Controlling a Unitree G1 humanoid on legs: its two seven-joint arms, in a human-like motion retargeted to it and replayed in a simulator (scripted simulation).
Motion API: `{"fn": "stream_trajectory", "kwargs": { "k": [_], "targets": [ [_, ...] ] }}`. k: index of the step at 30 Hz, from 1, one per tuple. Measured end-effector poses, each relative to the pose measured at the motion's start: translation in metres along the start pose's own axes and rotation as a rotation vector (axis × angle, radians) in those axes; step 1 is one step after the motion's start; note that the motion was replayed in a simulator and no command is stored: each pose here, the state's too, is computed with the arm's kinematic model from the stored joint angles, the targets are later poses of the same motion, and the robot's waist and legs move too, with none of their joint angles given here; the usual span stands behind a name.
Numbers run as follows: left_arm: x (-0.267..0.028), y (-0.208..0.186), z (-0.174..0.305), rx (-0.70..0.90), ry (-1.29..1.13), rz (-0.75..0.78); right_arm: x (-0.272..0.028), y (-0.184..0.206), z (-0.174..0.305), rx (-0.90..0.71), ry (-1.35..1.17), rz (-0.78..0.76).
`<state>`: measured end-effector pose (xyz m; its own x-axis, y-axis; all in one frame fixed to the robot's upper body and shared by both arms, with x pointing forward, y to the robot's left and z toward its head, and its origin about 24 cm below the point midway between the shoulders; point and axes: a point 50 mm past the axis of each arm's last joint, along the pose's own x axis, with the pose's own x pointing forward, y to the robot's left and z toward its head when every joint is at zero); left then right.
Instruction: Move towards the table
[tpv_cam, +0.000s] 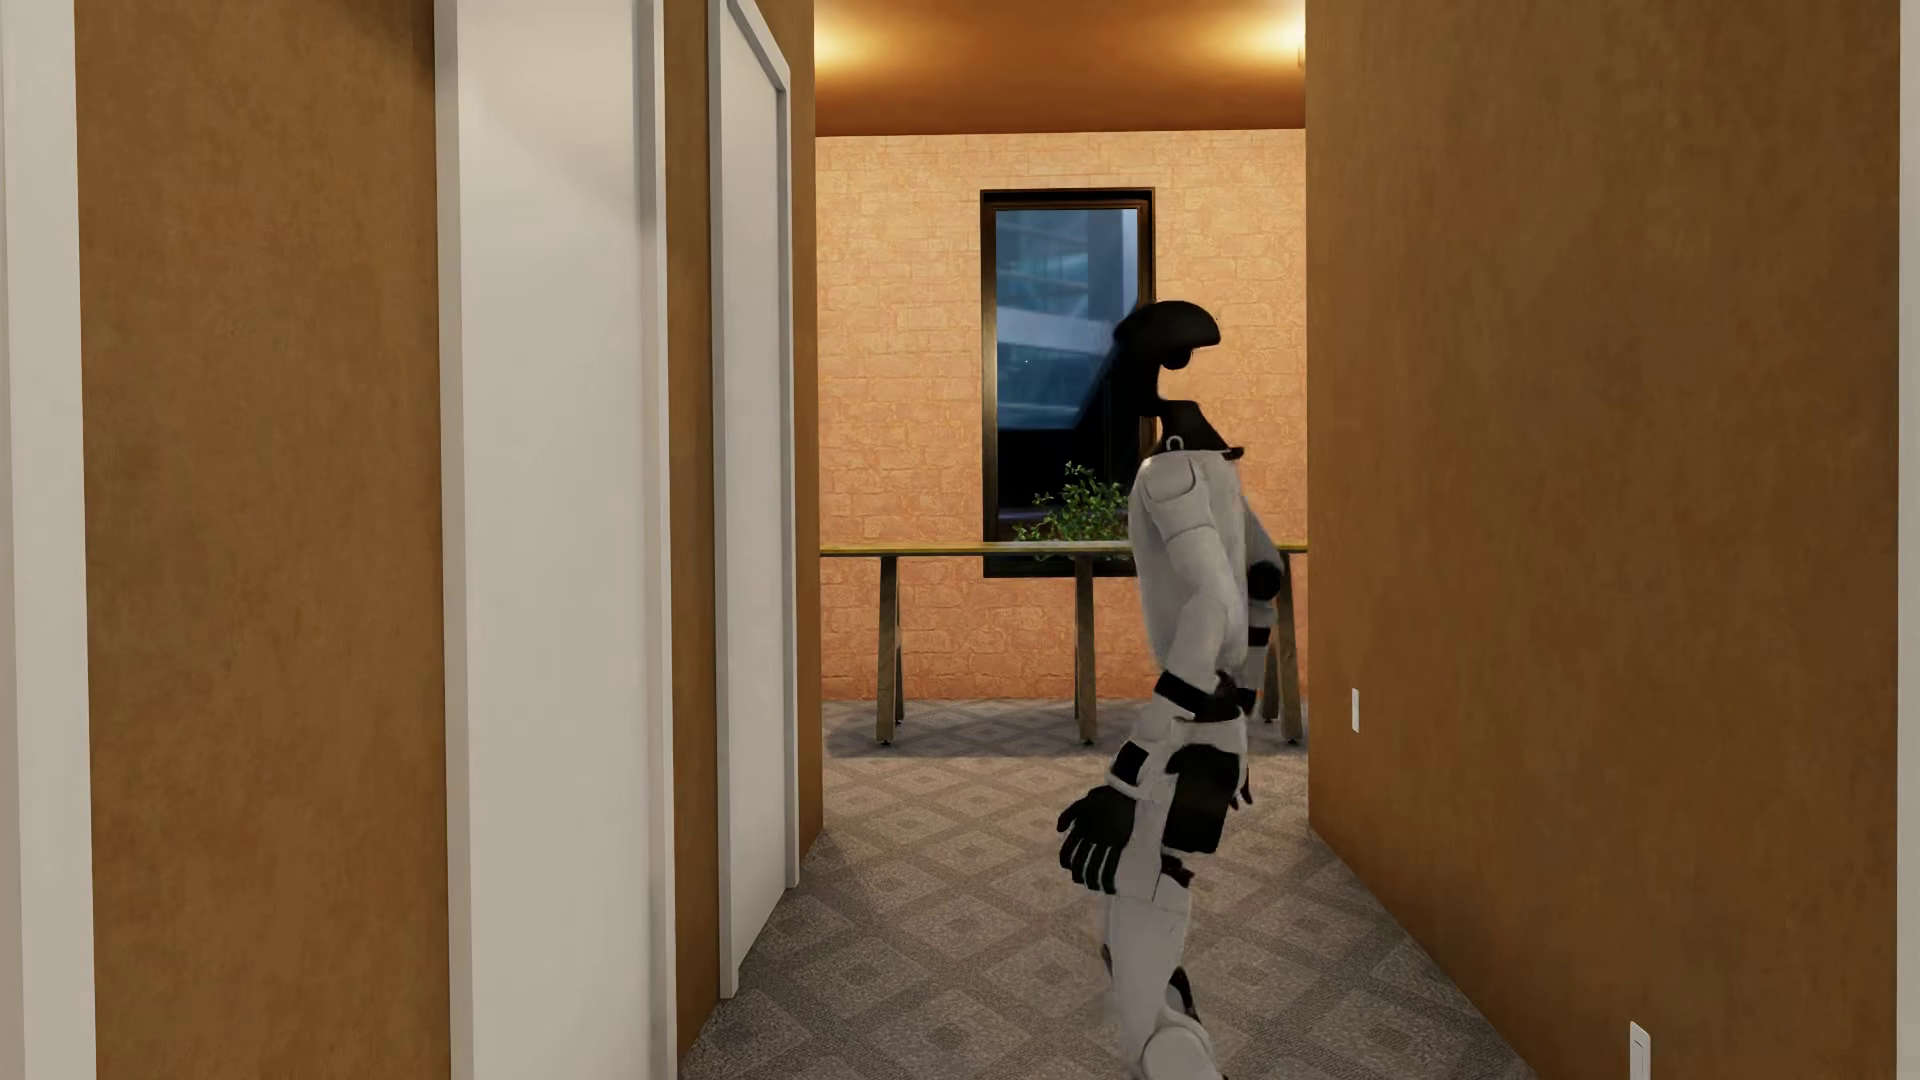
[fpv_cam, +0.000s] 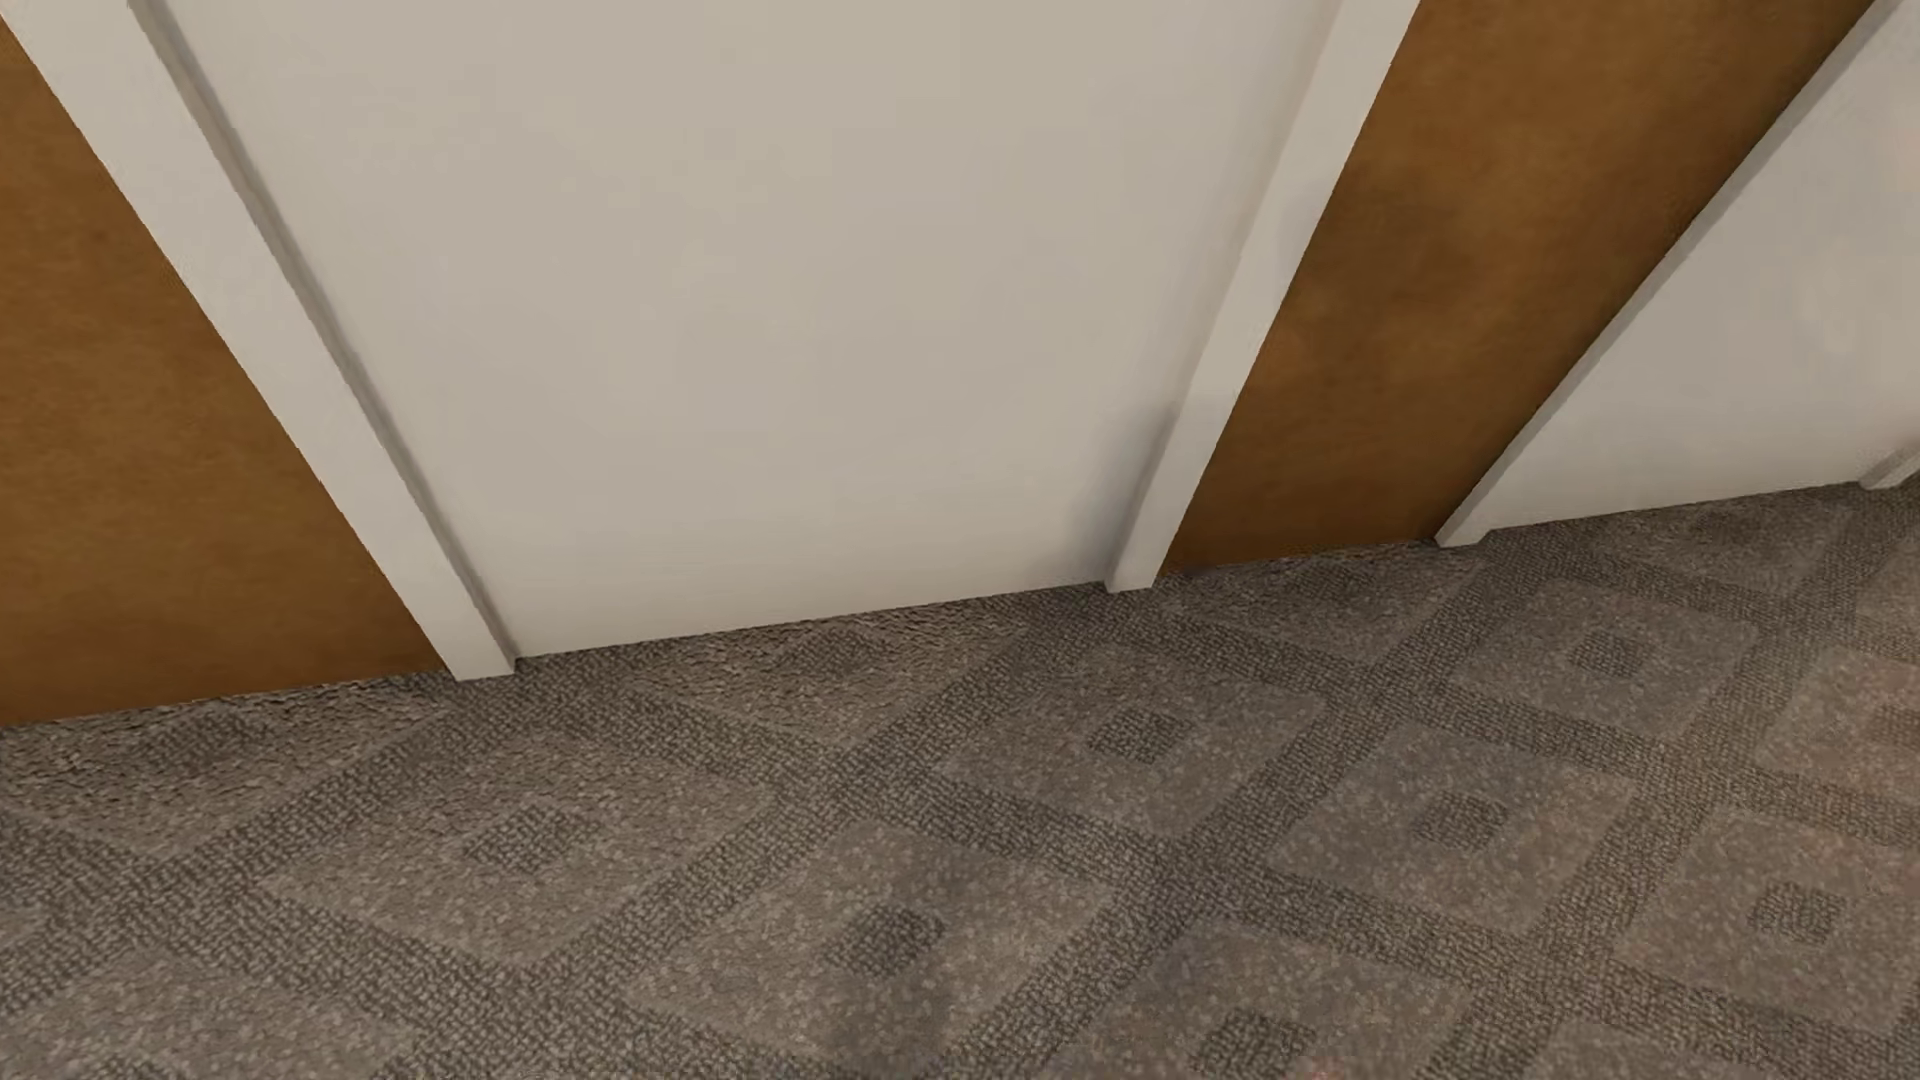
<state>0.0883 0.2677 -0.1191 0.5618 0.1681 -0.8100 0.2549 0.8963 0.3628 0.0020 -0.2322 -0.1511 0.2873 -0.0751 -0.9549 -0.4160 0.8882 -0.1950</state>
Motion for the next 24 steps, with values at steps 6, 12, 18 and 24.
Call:
{"fn": "stream_trajectory", "kwargs": {
  "k": [6, 12, 18, 24],
  "targets": [
    [-0.001, -0.013, 0.046, 0.021, -0.191, -0.046, -0.006, 0.037, -0.020, -0.035, 0.066, 0.109],
    [-0.009, -0.028, 0.006, -0.006, -0.055, -0.079, -0.009, 0.046, -0.026, -0.009, 0.086, 0.125],
    [-0.036, -0.059, -0.078, -0.002, 0.267, -0.164, 0.010, -0.016, 0.037, 0.008, -0.100, -0.042],
    [-0.071, -0.073, -0.128, 0.089, 0.451, -0.258, -0.009, -0.073, 0.149, -0.048, -0.498, -0.189]
  ]
}}
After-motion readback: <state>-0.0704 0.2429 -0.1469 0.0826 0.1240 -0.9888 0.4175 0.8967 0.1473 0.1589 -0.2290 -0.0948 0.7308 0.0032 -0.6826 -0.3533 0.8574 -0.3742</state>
